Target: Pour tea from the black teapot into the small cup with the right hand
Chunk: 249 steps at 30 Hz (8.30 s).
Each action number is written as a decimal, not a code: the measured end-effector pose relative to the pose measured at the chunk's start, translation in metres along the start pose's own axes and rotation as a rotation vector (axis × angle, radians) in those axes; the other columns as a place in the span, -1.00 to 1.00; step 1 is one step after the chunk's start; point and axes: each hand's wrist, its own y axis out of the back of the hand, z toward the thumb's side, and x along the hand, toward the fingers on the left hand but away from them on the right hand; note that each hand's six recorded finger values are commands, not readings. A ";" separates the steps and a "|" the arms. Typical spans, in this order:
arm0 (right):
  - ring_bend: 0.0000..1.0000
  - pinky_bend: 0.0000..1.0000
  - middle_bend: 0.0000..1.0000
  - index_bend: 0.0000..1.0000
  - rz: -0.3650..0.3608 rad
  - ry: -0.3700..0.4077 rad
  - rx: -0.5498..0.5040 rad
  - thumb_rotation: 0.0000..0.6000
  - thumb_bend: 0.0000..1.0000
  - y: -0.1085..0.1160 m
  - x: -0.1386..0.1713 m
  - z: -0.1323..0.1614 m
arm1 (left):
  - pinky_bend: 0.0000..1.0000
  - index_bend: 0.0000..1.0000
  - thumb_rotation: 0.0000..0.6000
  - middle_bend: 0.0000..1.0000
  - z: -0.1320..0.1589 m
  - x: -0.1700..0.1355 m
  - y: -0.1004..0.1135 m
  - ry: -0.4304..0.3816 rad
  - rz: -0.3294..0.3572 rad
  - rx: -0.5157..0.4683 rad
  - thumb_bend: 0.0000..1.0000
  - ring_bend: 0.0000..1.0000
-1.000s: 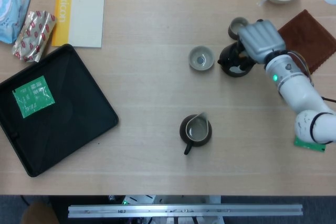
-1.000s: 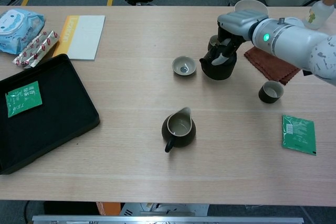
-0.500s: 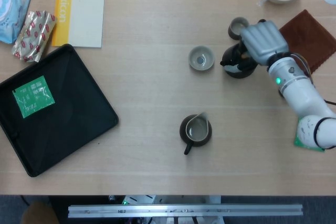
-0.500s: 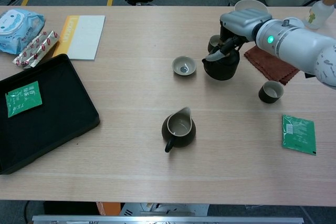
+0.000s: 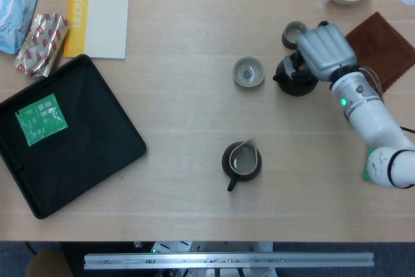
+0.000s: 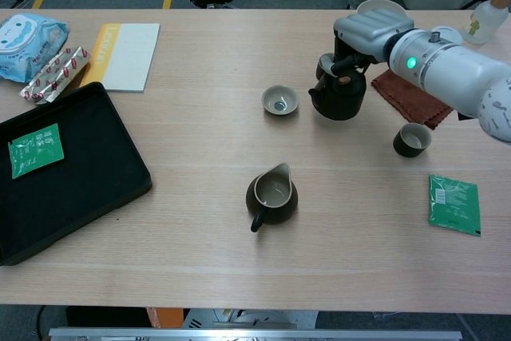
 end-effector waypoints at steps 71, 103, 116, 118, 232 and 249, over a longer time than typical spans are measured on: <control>0.69 -0.43 0.76 1.00 -0.179 0.060 0.404 0.24 0.33 0.033 -0.040 0.060 | -0.74 -0.71 1.00 -0.61 -0.002 -0.010 0.008 0.019 0.030 -0.003 -0.22 -0.72; 0.69 -0.43 0.76 1.00 -0.171 0.091 0.642 0.25 0.33 0.027 -0.043 0.091 | -0.74 -0.71 1.00 -0.62 -0.010 -0.016 0.007 0.038 0.035 -0.010 -0.22 -0.72; 0.69 -0.43 0.76 1.00 -0.175 0.081 0.694 0.24 0.33 0.028 -0.043 0.094 | -0.74 -0.71 1.00 -0.62 -0.012 -0.016 0.006 0.040 0.035 -0.013 -0.22 -0.72; 0.69 -0.43 0.76 1.00 -0.177 0.078 0.700 0.25 0.33 0.028 -0.043 0.094 | -0.74 -0.71 1.00 -0.62 -0.013 -0.017 0.006 0.040 0.035 -0.013 -0.22 -0.72; -0.30 -0.51 -0.16 0.15 -0.069 0.172 0.234 0.35 0.13 -0.077 0.052 0.033 | -0.74 -0.71 1.00 -0.62 -0.001 -0.008 0.002 0.009 0.019 -0.005 -0.22 -0.72; -0.65 -0.63 -0.49 -0.30 -0.069 0.176 0.237 0.34 -0.22 -0.082 0.058 0.034 | -0.74 -0.71 1.00 -0.62 -0.001 -0.007 0.001 0.006 0.017 -0.005 -0.22 -0.72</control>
